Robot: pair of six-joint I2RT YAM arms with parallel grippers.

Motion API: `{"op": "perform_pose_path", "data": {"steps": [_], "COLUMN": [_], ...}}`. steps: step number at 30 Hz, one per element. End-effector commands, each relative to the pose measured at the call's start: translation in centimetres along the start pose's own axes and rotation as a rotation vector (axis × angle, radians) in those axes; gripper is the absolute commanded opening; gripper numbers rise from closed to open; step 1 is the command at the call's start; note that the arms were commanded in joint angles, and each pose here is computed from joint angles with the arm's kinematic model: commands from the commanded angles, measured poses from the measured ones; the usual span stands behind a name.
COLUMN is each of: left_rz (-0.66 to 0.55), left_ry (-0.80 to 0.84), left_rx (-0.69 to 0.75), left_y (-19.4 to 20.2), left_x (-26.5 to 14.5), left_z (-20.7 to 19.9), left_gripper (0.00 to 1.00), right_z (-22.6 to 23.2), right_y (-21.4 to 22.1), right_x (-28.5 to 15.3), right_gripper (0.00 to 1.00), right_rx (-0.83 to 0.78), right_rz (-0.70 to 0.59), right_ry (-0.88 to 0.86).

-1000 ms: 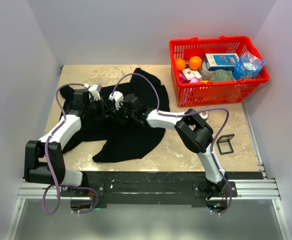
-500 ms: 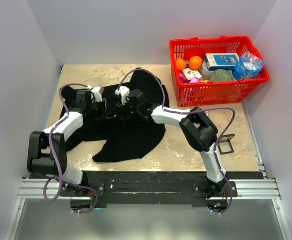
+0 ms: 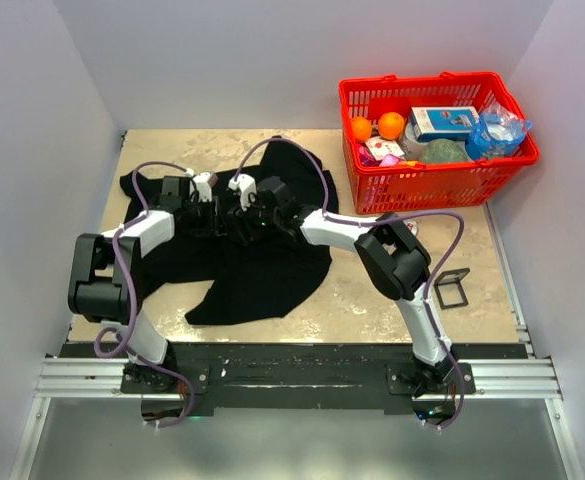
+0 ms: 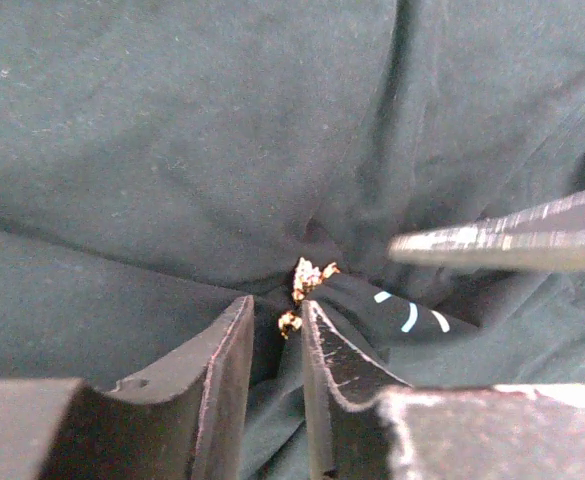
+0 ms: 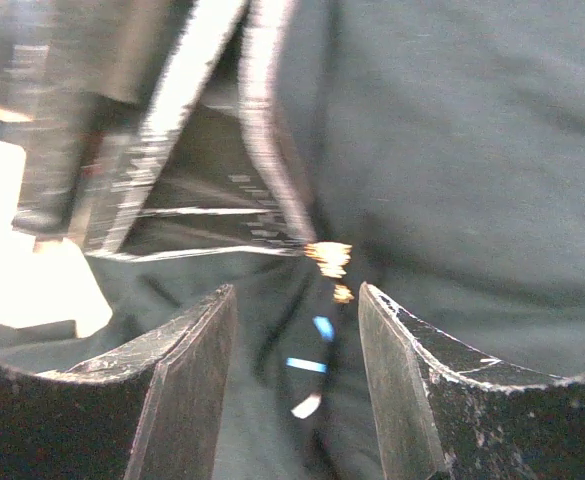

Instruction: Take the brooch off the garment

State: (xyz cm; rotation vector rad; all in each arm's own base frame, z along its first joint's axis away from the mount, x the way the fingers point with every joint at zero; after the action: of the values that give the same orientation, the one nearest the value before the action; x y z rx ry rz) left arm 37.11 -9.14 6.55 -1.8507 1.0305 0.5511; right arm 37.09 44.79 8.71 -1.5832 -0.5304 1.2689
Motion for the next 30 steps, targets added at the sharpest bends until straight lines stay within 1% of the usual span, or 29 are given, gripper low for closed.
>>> {"op": "perform_pose_path", "data": {"steps": [1, 2, 5, 7, 12, 13, 15, 16, 18, 19, 20, 21, 23, 26, 27, 28, 30], "left_rz": [0.004, 0.034, 0.056, 0.06, 0.087, 0.092, 0.1, 0.102, 0.112, 0.123, 0.13, 0.137, 0.161, 0.2, 0.207, 0.23, 0.249], "left_ry": [0.043, 0.037, 0.038, 0.041, 0.062, 0.074, 0.097, 0.115, 0.109, 0.091, 0.092, 0.096, 0.107, 0.161, 0.186, 0.224, 0.252], "left_rx": [0.057, 0.05, 0.046, 0.045, 0.055, 0.064, 0.071, 0.088, 0.114, 0.114, 0.118, 0.121, 0.117, 0.119, 0.147, 0.149, 0.19], "left_y": [-1.3, -0.6, -0.2, -0.2, 0.2, 0.3, 0.6, 0.7, 1.1, 1.4, 1.5, 1.6, 2.1, 2.7, 2.9, 3.3, 3.6], "left_x": [0.7, 1.2, 1.9, 2.2, 2.9, 2.9, 2.8, 2.7, 2.8, 3.0, 3.1, 3.1, 3.3, 3.3, 3.2, 3.1, 3.1], "left_z": [-0.4, 0.0, 0.3, 0.4, 0.2, 0.0, -0.4, -0.7, -0.9, -0.6, -0.6, -0.7, -0.7, -1.4, -1.7, -2.3, -3.1], "left_gripper": [0.27, 0.25, 0.23, 0.22, 0.21, 0.24, 0.31, 0.36, 0.37, 0.37, 0.37, 0.37, 0.37, 0.34, 0.34, 0.33, 0.28], "right_z": [2.2, 2.3, 2.1, 1.7, 1.6, 1.6, 1.6, 1.6, 1.6, 1.7, 1.8, 1.8, 1.6, 1.6, 1.6, 1.6, 1.3], "right_y": [-0.7, -0.3, 0.9, 1.7, 3.0, 3.1, 3.4, 3.4, 3.6, 3.5, 3.4, 3.4, 2.9, 2.9, 1.9, 2.1, 2.0], "right_x": [0.3, 0.3, 0.5, 0.6, 0.7, 0.6, 0.6, 0.6, 0.5, 0.5, 0.3, 0.2, -0.4, -1.3, -1.9, -2.1, -2.5], "right_gripper": [0.56, 0.57, 0.57, 0.55, 0.51, 0.47, 0.44, 0.4, 0.34, 0.28, 0.17, 0.1, 0.0, 0.0, 0.0, 0.0, 0.0], "right_rx": [0.018, 0.021, 0.025, 0.01, -0.014, -0.017, -0.021, -0.025, -0.033, -0.037, -0.039, -0.04, -0.109, -0.17, -0.193, -0.204, -0.228], "right_rz": [-0.05, -0.041, -0.013, 0.009, 0.04, 0.044, 0.052, 0.053, 0.061, 0.06, 0.062, 0.064, 0.062, 0.075, 0.056, 0.06, 0.064], "right_ry": [-0.124, -0.124, -0.108, -0.081, -0.075, -0.069, -0.07, -0.072, -0.077, -0.08, -0.085, -0.087, -0.084, -0.091, -0.083, -0.082, -0.075]}}
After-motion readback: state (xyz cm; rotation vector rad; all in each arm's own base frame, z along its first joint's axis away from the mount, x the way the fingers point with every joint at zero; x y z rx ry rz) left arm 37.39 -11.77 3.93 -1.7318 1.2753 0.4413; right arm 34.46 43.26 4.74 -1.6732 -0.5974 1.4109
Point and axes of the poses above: each gripper's point midway between its finger pads, its own x axis out along the fingers, its own z axis along the line the jaws close on, y = z × x, the point moved 2 cm from there along -x, back along the fingers, and after that the axes turned 11 degrees about -x, right-handed, at the moved point
